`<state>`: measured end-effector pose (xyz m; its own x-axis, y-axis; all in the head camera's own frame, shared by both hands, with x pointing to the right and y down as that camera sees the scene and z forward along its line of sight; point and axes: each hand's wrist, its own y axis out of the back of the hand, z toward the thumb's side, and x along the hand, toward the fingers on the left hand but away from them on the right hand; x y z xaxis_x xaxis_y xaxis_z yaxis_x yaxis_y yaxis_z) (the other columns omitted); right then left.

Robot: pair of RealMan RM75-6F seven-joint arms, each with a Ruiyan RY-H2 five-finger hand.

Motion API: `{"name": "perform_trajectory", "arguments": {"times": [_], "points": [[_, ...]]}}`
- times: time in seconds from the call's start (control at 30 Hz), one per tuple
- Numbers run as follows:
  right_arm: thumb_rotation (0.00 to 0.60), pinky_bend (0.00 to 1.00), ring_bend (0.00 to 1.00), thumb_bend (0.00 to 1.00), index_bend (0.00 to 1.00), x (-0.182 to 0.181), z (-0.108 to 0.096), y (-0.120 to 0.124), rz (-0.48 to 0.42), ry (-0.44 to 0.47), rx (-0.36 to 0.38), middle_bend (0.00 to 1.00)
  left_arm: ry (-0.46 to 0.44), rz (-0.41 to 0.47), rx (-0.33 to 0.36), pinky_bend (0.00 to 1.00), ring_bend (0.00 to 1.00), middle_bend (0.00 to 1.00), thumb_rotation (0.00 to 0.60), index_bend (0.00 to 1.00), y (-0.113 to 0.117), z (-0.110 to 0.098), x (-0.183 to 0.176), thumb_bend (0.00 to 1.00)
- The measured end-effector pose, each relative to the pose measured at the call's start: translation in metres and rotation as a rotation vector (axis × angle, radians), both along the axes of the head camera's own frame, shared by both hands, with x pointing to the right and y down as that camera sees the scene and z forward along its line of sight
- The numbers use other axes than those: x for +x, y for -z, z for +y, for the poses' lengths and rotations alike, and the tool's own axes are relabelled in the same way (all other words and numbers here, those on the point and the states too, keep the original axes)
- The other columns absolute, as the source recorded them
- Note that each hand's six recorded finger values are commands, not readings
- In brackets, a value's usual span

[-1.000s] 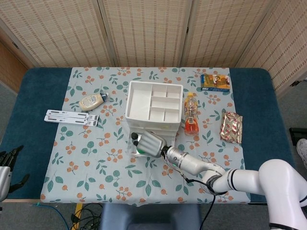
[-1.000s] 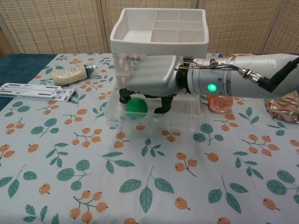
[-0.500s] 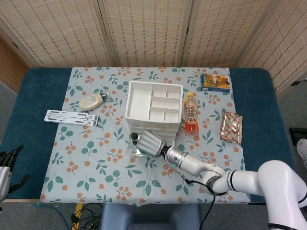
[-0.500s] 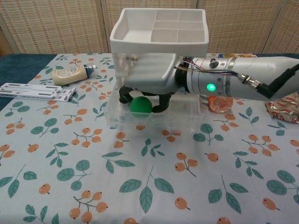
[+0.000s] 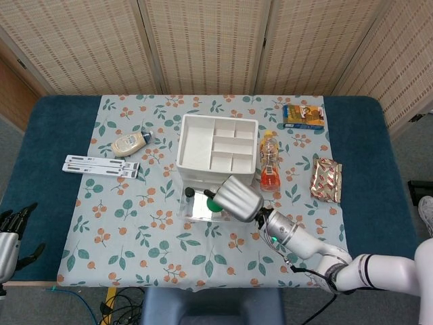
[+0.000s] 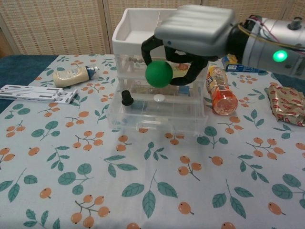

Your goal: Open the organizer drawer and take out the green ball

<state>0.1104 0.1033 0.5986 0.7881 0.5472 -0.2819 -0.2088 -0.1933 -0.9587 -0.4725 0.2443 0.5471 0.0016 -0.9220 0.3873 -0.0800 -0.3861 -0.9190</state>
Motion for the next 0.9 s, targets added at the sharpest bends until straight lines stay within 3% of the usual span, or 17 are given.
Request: {"name": "perform_trajectory", "arguments": {"times": [0.2,0.43,0.63,0.9], "points": [[0.600,1.00,1.00,0.35,0.57,0.073,0.012,0.006,0.037,-0.139,-0.028,0.95,-0.026,0.015,-0.003,0.15,0.24,0.21,0.600,0.11,-0.005,-0.006,0.010,0.23],[0.600,1.00,1.00,0.35,0.57,0.128,0.029,-0.018,0.109,-0.257,-0.141,0.95,-0.056,0.032,-0.003,0.15,0.24,0.21,0.600,0.11,-0.009,-0.010,0.021,0.23],[0.600,1.00,1.00,0.35,0.57,0.143,0.040,-0.058,0.169,-0.297,-0.219,0.95,-0.053,0.030,-0.004,0.15,0.24,0.21,0.600,0.11,-0.008,-0.009,0.021,0.23],[0.600,1.00,1.00,0.35,0.57,0.138,0.046,-0.104,0.184,-0.350,-0.308,0.95,-0.037,0.019,-0.005,0.15,0.24,0.21,0.600,0.11,-0.005,-0.005,0.015,0.23]]}}
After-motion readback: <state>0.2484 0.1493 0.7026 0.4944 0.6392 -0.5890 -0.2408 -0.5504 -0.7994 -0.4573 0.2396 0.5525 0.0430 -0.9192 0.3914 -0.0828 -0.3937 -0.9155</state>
